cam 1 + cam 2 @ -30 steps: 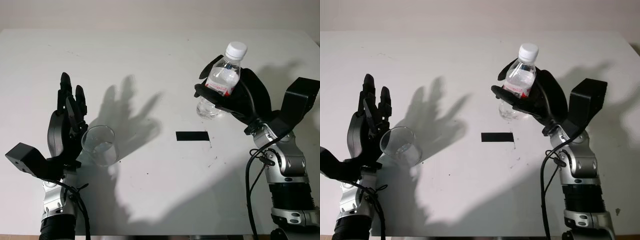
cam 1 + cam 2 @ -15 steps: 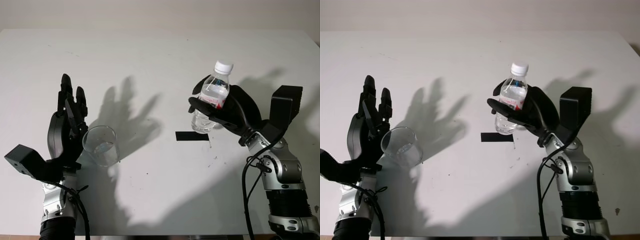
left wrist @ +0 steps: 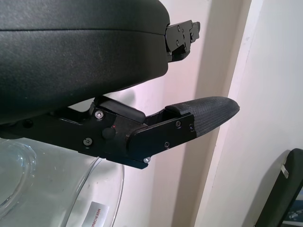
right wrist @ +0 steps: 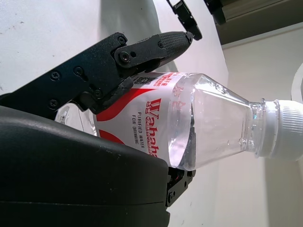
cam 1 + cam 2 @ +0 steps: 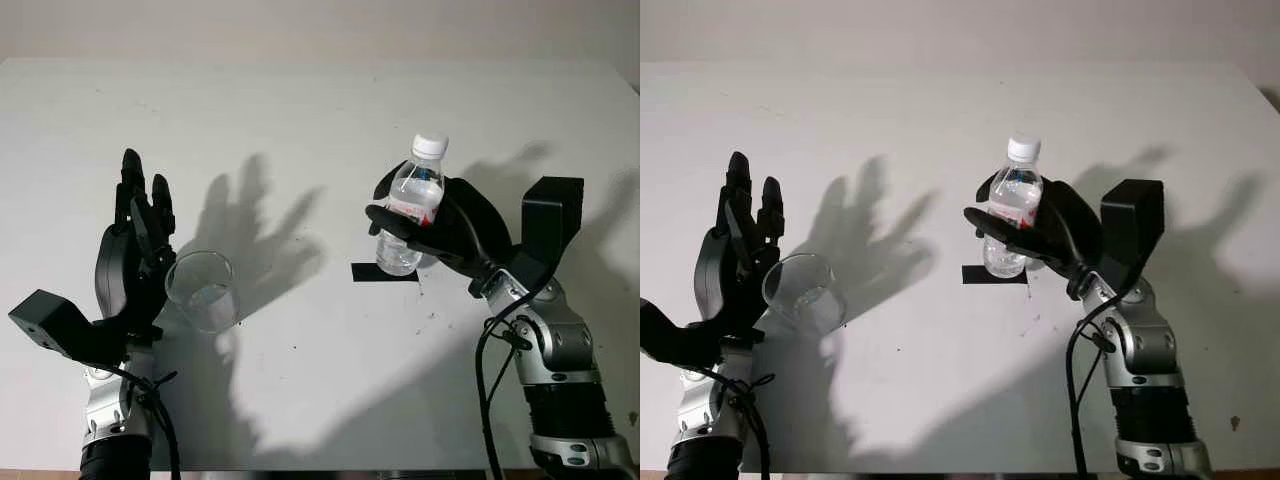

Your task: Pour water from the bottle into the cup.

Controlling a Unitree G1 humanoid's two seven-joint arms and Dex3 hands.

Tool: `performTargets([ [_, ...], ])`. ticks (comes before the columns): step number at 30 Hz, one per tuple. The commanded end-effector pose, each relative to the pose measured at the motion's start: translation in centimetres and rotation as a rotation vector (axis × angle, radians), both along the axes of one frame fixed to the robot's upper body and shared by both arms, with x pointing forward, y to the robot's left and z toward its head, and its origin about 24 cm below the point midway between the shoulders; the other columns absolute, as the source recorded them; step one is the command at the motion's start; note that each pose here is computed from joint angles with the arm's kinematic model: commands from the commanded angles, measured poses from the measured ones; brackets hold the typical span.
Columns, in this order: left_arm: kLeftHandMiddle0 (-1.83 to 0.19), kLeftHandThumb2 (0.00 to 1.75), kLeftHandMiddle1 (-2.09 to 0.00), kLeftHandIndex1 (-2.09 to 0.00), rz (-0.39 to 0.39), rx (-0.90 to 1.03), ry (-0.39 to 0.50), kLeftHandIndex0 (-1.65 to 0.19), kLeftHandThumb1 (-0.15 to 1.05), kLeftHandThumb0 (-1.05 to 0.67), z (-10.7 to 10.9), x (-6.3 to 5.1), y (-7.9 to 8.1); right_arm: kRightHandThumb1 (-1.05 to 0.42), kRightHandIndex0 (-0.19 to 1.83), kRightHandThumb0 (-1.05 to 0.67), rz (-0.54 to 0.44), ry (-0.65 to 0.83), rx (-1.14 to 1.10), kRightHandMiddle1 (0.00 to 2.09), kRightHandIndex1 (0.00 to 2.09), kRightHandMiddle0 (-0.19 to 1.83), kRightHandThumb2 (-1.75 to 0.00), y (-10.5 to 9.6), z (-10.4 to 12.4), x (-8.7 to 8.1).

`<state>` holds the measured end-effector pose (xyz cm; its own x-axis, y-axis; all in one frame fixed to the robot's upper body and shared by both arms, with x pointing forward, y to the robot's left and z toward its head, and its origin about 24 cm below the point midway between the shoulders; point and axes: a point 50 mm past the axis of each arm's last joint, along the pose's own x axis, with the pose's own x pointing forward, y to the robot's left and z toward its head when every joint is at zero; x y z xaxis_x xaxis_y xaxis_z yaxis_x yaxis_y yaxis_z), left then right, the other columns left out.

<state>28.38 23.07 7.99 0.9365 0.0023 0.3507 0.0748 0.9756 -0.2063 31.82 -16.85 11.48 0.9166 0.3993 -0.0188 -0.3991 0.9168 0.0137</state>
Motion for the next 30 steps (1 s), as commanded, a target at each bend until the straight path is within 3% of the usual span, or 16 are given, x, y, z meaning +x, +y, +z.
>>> performTargets([
  [1, 0.19, 0.71, 0.0, 0.0, 0.005, -0.017, 0.058, 0.19, 1.05, -0.75, -1.6, -0.7, -0.1, -1.05, 1.0, -0.44, 0.004, -0.027, -0.003, 2.09, 2.09, 0.68, -0.35, 0.2, 0.0, -0.1],
  [23, 0.19, 0.7, 0.0, 0.0, 0.013, -0.017, 0.056, 0.19, 1.05, -0.75, -1.3, -0.7, 0.1, -1.05, 0.92, -0.48, 0.03, -0.074, -0.04, 2.09, 2.09, 0.58, -0.37, 0.3, -1.9, 0.0],
  [27, 0.19, 0.69, 0.0, 0.0, 0.015, -0.012, 0.059, 0.19, 1.05, -0.75, -1.3, -0.7, 0.1, -1.05, 0.62, -0.57, 0.085, -0.067, -0.032, 2.09, 2.09, 0.36, -0.18, 0.1, -2.0, -0.1],
  [28, 0.19, 0.69, 0.0, 0.0, 0.013, -0.012, 0.06, 0.19, 1.05, -0.75, -1.3, -0.7, 0.1, -1.04, 0.46, -0.59, 0.099, -0.066, -0.022, 1.97, 2.02, 0.27, -0.12, 0.1, -2.0, -0.1],
  [30, 0.19, 0.69, 0.0, 0.0, 0.011, -0.014, 0.06, 0.19, 1.05, -0.76, -1.3, -0.7, 0.1, -1.03, 0.35, -0.62, 0.131, -0.056, 0.0, 1.71, 1.83, 0.24, -0.07, -0.2, -2.2, -0.2],
])
